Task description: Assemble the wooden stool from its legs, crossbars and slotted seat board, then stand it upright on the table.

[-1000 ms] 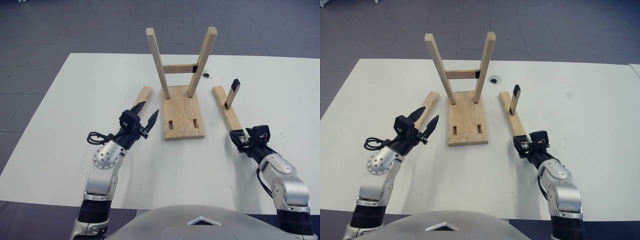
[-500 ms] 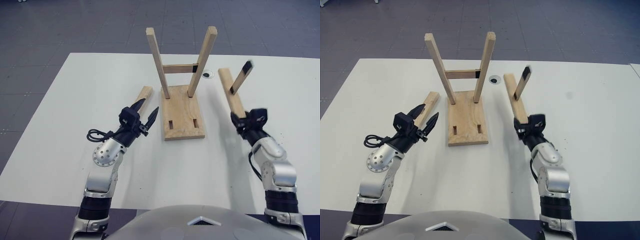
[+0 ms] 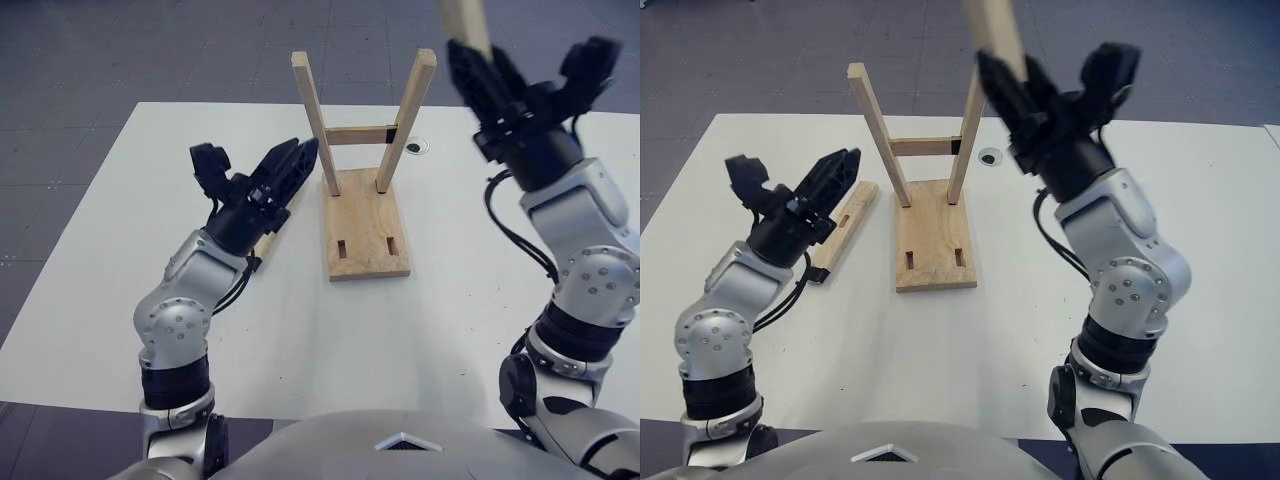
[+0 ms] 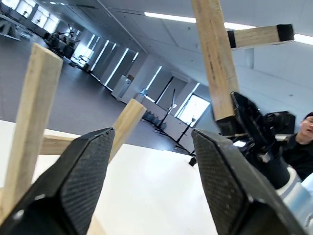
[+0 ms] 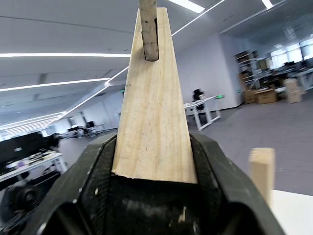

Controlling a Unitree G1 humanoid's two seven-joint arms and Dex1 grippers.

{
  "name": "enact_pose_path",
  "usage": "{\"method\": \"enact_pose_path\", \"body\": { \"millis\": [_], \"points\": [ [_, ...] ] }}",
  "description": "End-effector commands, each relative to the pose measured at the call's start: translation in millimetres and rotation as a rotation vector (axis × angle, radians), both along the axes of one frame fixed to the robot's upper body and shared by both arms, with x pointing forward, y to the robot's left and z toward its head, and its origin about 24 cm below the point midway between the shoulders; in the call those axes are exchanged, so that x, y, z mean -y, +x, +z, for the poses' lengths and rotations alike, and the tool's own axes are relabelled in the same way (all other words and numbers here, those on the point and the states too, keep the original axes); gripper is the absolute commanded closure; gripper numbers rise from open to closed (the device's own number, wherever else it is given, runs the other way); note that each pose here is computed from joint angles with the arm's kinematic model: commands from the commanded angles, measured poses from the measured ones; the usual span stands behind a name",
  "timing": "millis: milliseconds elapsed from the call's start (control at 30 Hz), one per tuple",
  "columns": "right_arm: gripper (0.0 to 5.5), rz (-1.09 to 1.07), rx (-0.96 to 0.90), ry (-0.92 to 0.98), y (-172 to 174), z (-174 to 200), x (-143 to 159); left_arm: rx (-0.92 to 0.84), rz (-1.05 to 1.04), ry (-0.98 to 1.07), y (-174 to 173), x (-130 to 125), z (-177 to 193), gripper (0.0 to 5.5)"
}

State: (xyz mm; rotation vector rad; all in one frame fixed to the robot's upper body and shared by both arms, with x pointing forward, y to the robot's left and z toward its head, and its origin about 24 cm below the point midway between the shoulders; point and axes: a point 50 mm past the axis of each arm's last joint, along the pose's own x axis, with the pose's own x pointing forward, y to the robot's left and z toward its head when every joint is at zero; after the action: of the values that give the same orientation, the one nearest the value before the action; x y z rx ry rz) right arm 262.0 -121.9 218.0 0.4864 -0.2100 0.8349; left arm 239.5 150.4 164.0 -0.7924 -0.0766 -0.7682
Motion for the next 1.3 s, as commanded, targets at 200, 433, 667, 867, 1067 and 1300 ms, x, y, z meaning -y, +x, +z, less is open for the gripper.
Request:
{"method": "enact_pose_path", "body": {
  "millis": [200, 433, 667, 867, 1067, 1300],
  "points": [
    [3.47, 0.425, -0.157, 0.226, -2, -17, -24, -0.143, -0.212, -0.119, -3, -1, 12, 1.09],
    [3.47, 0.613, -0.200, 0.198, -12, -32, -23, -0.205, -0.306, -0.254, 0, 1, 21, 0.72],
    [3.47, 0.658, -0.209, 0.194, -17, -36, -26, -0.195, -0.417, -0.240, -11, 7, 26, 0.72],
    [3.47, 0.703, -0.243, 0.160, -25, -45, -32, -0.161, -0.406, -0.257, -9, 6, 32, 0.90],
    [3.47, 0.692, -0.244, 0.157, -22, -44, -31, -0.145, -0.428, -0.249, -11, 3, 30, 1.98],
    [3.47, 0.731, -0.274, 0.132, -26, -51, -32, -0.107, -0.414, -0.284, -8, 0, 34, 3.07]
  ]
}}
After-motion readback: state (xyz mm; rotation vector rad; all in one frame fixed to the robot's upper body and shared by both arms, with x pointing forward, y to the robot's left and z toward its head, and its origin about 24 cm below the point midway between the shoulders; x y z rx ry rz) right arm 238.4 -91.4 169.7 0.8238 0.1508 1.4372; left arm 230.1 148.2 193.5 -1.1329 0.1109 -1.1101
